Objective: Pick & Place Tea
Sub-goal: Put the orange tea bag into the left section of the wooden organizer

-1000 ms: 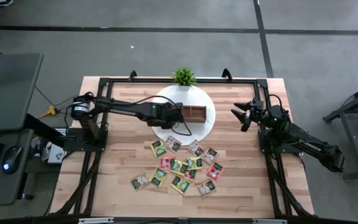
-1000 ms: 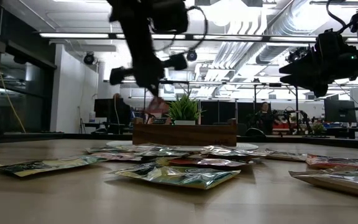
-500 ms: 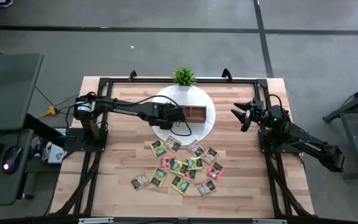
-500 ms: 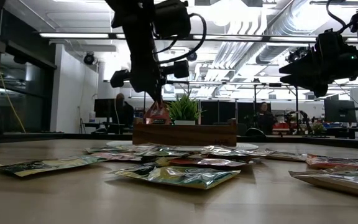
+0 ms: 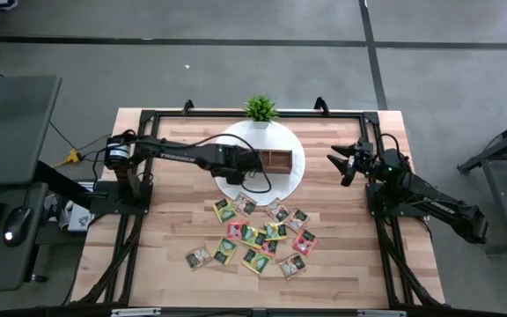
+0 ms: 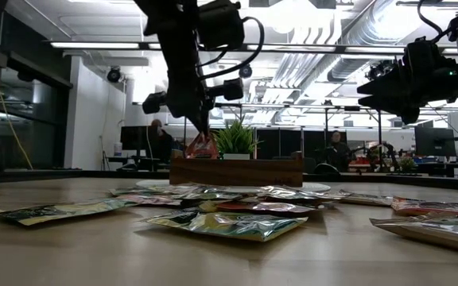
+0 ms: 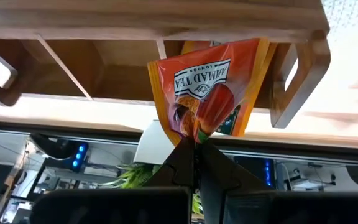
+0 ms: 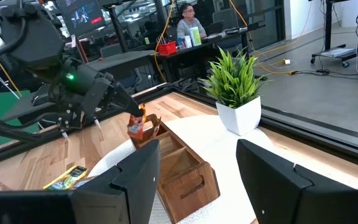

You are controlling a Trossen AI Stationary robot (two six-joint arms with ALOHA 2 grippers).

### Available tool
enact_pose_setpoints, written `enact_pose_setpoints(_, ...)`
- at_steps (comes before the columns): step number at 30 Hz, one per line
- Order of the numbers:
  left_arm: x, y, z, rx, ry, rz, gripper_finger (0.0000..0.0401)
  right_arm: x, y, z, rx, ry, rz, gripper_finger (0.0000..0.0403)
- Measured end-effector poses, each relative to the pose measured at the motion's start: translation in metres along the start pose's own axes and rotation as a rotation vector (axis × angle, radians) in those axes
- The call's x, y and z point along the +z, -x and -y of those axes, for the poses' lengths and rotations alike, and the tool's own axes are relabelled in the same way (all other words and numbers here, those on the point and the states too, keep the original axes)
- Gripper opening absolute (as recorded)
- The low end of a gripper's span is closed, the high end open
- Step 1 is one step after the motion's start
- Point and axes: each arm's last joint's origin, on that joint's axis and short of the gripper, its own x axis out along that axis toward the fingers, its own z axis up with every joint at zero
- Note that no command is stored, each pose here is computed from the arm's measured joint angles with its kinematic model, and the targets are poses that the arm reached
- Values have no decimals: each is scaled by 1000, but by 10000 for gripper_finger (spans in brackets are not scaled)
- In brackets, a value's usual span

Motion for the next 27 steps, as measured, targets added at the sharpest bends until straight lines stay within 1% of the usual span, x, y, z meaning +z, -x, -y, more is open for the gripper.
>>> enact_pose_setpoints(9, -14, -11, 6, -34, 33, -5, 0, 0, 0, 0, 0, 0, 0, 208)
enact_pose_setpoints(27, -14, -13, 6, 4, 28, 100, 0, 0, 0, 0, 0, 0, 0, 208)
